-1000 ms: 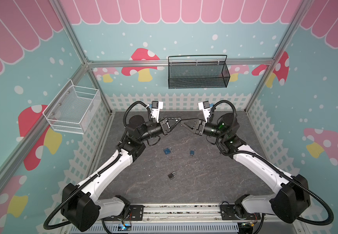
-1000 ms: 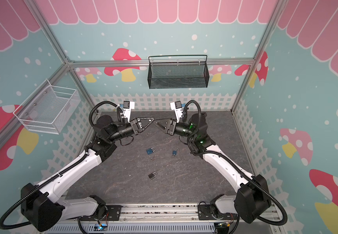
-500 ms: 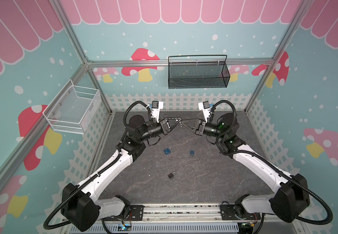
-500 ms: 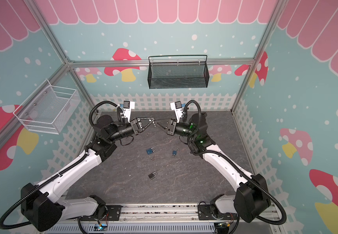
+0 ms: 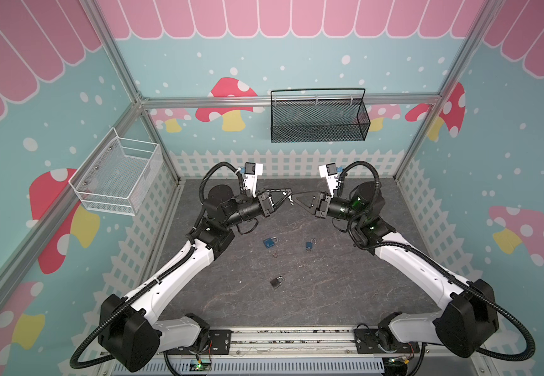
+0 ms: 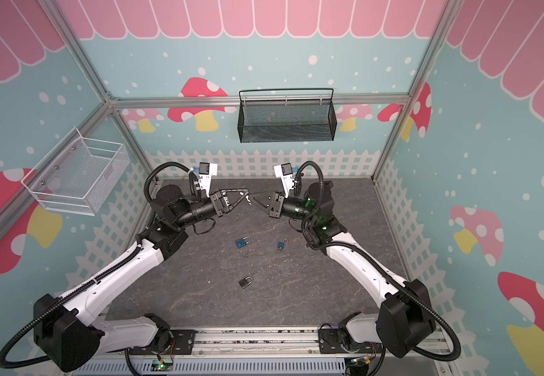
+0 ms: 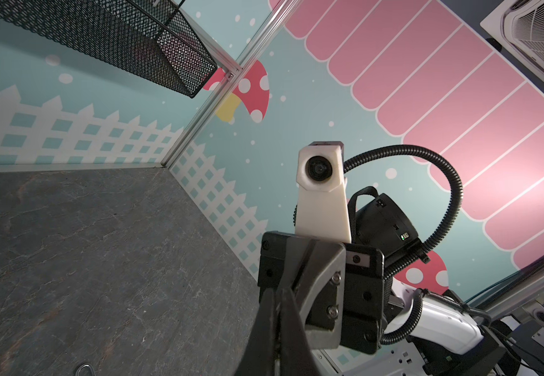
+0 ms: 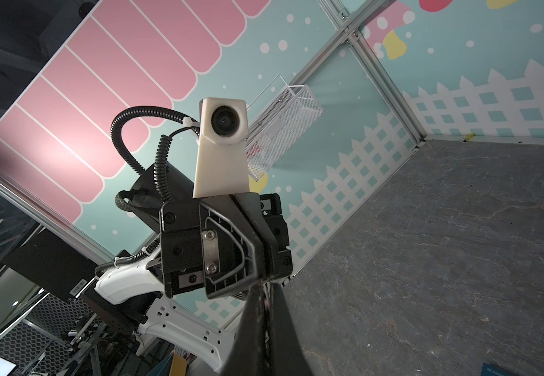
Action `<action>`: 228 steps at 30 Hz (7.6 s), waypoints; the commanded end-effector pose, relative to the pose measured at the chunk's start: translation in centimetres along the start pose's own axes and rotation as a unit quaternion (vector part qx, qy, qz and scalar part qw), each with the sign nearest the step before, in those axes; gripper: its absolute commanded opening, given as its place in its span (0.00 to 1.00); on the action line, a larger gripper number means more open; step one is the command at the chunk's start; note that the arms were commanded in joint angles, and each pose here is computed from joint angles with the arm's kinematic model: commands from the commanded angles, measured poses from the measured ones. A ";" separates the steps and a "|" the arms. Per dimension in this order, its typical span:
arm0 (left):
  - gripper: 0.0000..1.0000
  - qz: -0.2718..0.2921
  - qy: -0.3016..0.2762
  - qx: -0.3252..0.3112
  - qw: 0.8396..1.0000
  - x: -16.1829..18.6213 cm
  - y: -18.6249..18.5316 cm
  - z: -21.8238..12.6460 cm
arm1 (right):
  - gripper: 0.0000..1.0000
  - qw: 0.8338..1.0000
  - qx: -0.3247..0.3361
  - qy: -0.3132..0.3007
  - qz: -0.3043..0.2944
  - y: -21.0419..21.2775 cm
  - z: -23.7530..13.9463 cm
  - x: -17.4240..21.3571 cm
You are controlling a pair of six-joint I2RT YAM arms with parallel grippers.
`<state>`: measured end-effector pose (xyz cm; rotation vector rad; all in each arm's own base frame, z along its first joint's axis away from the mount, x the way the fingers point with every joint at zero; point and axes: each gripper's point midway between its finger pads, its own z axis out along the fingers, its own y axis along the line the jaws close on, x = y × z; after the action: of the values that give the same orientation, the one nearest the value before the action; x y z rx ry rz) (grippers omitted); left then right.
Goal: Unlock with the key
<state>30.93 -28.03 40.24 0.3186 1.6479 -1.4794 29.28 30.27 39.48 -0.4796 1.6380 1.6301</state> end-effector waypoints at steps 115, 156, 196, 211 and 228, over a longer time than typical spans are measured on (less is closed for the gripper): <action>0.19 -0.086 0.299 -0.637 0.705 33.7 17.3 -10.6 | 0.00 0.938 0.301 0.134 0.107 -14.1 -14.0 22.2; 0.00 -0.483 -0.124 -0.471 0.728 20.9 13.4 -9.7 | 0.00 0.944 0.325 0.046 -0.017 -7.7 -1.8 21.9; 0.00 -0.502 -0.135 -0.442 0.731 20.4 13.0 -9.3 | 0.00 0.930 0.362 0.049 -0.037 -8.7 -0.3 21.8; 0.00 -0.507 -0.122 -0.417 0.745 19.6 11.7 -8.1 | 0.00 0.953 0.290 0.081 -0.041 -6.6 3.1 22.3; 0.00 -0.516 -0.086 -0.411 0.747 21.0 11.0 -7.4 | 0.00 0.949 0.296 0.081 -0.070 -5.3 4.0 20.2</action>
<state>24.17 -22.60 15.03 -1.3992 2.1790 -0.9803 21.43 35.61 16.95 -0.3949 2.1746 0.7830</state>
